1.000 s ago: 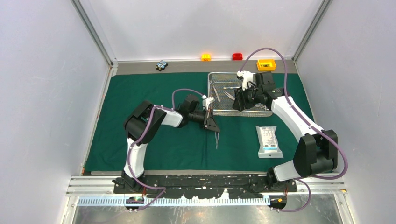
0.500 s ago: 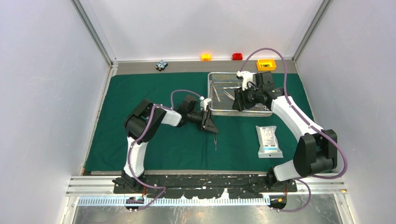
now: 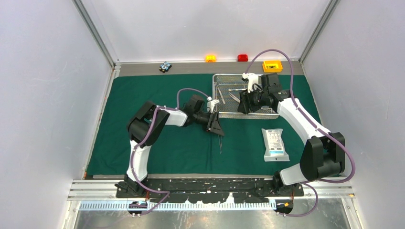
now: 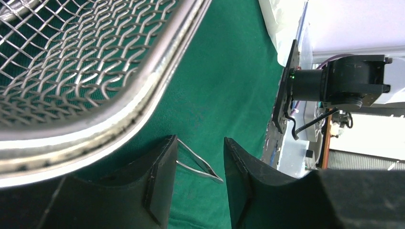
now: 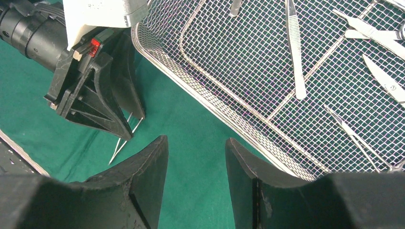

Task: Open and lay out the surgical kit
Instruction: Place the medical item in the surgical kit.

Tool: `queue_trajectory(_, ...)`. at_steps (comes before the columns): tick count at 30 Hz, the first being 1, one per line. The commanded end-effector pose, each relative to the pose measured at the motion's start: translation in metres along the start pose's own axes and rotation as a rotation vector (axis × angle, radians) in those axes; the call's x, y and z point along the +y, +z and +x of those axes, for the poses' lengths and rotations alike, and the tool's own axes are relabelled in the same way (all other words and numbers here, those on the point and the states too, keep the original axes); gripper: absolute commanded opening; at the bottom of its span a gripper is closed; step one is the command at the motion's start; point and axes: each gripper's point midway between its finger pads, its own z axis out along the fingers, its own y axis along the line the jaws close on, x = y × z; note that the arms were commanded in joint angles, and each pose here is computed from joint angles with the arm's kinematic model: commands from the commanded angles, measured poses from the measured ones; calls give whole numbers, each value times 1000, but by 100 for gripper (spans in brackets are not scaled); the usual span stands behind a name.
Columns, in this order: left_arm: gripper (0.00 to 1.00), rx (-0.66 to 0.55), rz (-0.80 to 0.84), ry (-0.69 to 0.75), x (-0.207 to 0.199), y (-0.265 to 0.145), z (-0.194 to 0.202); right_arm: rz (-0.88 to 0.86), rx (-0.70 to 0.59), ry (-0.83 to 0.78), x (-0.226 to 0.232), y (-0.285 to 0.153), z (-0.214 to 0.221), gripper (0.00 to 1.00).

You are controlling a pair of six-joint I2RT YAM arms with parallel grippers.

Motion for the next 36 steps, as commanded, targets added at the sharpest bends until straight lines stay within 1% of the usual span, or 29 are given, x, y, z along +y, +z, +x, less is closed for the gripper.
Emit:
queue_trajectory(1, 44, -23, -93, 88, 8, -8, -10, -17, -13, -19, 1, 0, -4, 53)
queue_trajectory(15, 45, -39, -154, 194, 1, -20, -27, -26, -11, -16, 2, 1, -4, 53)
queue_trajectory(19, 45, -47, -154, 238, -8, -25, -34, -20, -22, -13, 2, 0, -6, 53)
queue_trajectory(22, 46, -59, -146, 296, -20, -31, -43, 24, -46, 7, -4, -2, -14, 52)
queue_trajectory(26, 46, -56, -156, 406, -44, -50, -50, 130, -74, 34, -24, -2, -32, 52)
queue_trajectory(30, 48, -57, -228, 527, -60, -75, -55, 198, -70, 16, -43, 5, -47, 52)
queue_trajectory(32, 49, -57, -284, 595, -66, -91, -58, 205, -55, -10, -52, 15, -54, 53)
queue_trajectory(36, 52, -25, -389, 639, -66, -115, -58, 160, 17, -84, -63, 41, -54, 55)
